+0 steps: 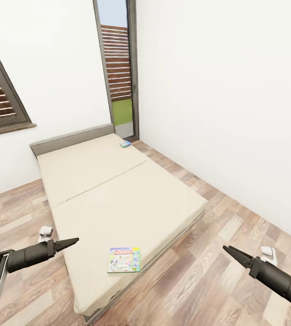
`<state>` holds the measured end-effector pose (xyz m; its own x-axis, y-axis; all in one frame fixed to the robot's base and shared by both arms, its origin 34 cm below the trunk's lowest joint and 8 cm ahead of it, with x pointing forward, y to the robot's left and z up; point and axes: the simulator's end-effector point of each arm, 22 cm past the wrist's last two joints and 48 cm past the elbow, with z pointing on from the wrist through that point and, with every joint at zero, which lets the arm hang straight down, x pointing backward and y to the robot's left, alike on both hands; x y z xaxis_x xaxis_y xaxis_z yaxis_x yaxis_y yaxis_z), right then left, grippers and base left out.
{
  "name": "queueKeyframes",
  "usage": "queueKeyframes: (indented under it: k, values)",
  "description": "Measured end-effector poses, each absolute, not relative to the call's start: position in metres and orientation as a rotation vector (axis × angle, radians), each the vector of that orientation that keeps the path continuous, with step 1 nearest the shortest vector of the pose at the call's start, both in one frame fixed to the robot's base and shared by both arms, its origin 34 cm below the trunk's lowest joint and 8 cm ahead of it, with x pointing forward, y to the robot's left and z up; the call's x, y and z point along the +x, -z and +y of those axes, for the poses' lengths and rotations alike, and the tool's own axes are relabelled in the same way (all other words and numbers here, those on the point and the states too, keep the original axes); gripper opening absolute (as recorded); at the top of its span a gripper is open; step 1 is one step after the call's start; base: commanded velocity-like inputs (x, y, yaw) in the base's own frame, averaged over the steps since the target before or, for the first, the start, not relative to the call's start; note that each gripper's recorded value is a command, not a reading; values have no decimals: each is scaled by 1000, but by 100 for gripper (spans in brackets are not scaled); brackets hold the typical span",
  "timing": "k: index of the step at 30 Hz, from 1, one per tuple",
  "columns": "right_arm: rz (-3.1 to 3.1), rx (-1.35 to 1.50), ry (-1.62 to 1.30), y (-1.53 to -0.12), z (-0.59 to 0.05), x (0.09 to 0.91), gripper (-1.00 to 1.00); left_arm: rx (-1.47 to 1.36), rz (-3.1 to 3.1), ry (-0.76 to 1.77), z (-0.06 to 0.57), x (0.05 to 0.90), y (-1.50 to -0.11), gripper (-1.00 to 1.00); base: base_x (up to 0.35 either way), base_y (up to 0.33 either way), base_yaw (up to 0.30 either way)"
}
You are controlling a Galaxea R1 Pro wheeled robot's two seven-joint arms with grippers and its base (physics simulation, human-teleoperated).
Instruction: Put all the toys in the child's room - the three board games (two on the bed and one on the table), the two jigsaw puzzles on the table, and the tennis ball on the table - inside the toy box on the table in the child's room.
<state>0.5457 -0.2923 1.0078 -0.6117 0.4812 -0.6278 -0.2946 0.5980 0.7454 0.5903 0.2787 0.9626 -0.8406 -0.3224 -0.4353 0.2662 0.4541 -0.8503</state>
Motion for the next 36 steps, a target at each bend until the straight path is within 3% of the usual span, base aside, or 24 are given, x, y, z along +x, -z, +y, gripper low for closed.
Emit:
queueKeyframes:
  k: [21,36]
  values:
    - [1941,148,-1104,-1008,-292,546,100,-48,2155,1398,279,590,-963,100,0,-301,292]
    - [1942,147,-1104,-1007,-292,546,100,-47,2156,1399,279,590,-963,100,0,-57,292]
